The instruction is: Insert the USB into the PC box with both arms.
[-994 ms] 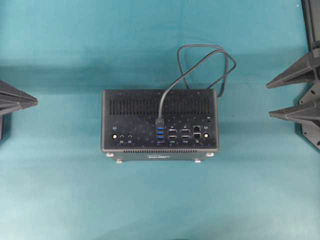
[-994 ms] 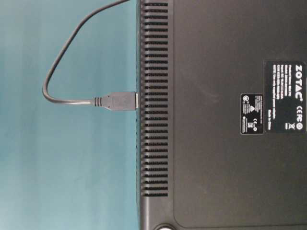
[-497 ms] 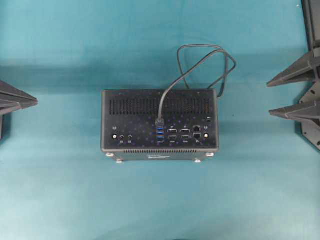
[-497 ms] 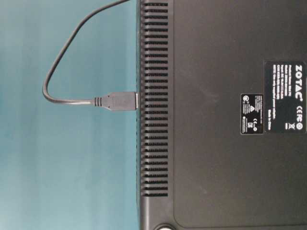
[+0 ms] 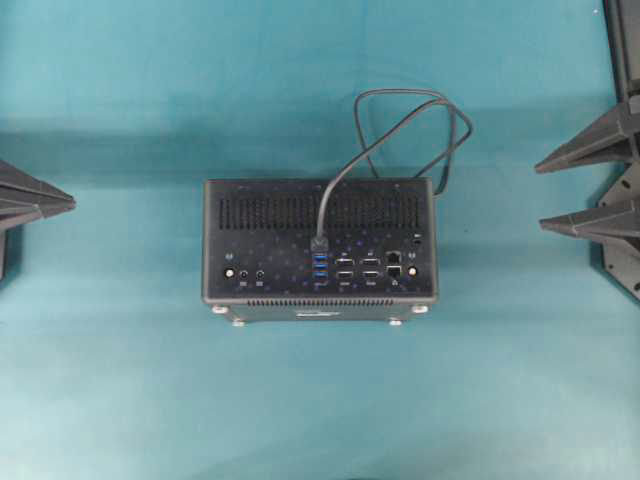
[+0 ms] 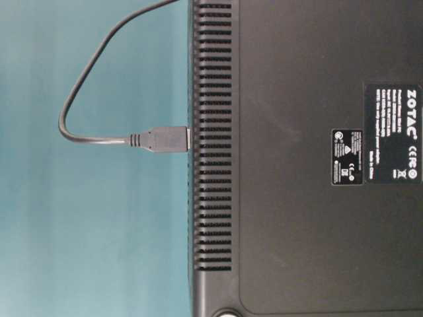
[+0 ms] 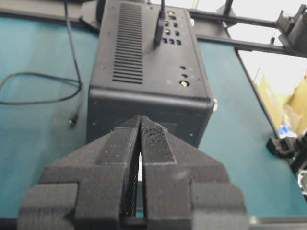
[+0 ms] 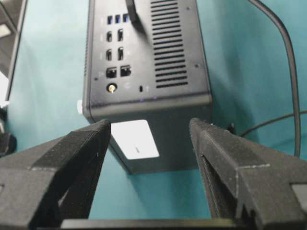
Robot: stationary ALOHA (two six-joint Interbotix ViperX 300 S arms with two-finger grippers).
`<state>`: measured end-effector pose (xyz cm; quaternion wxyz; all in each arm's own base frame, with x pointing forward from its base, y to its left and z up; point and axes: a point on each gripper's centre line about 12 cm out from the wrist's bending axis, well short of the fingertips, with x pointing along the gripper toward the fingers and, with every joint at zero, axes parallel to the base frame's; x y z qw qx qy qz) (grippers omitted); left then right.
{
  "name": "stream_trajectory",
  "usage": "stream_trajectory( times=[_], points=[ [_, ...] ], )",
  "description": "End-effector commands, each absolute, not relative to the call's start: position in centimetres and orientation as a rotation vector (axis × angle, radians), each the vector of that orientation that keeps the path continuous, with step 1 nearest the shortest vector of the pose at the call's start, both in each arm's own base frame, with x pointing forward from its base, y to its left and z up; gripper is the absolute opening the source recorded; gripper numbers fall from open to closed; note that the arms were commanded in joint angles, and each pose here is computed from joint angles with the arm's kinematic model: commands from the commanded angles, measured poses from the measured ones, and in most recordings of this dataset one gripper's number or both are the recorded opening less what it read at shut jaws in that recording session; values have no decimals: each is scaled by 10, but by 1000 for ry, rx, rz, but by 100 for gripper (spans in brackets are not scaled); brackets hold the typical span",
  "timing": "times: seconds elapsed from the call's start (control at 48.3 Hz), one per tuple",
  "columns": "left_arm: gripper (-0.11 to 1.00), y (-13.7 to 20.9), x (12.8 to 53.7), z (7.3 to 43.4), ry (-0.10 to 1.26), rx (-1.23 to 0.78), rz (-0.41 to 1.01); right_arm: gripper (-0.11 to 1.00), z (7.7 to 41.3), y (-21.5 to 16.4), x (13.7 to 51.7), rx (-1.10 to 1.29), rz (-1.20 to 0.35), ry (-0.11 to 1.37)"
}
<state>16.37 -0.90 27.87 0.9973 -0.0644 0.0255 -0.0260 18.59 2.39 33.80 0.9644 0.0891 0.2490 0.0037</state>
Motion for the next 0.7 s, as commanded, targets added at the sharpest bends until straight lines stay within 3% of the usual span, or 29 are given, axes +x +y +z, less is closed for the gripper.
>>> stream_trajectory(
  times=[0.0, 0.684],
  points=[
    [0, -9, 166, 289, 25, -127, -54, 74, 342, 25, 187, 174, 14, 491],
    [0, -9, 165, 289, 25, -127, -54, 74, 342, 24, 187, 174, 12, 495]
  ],
)
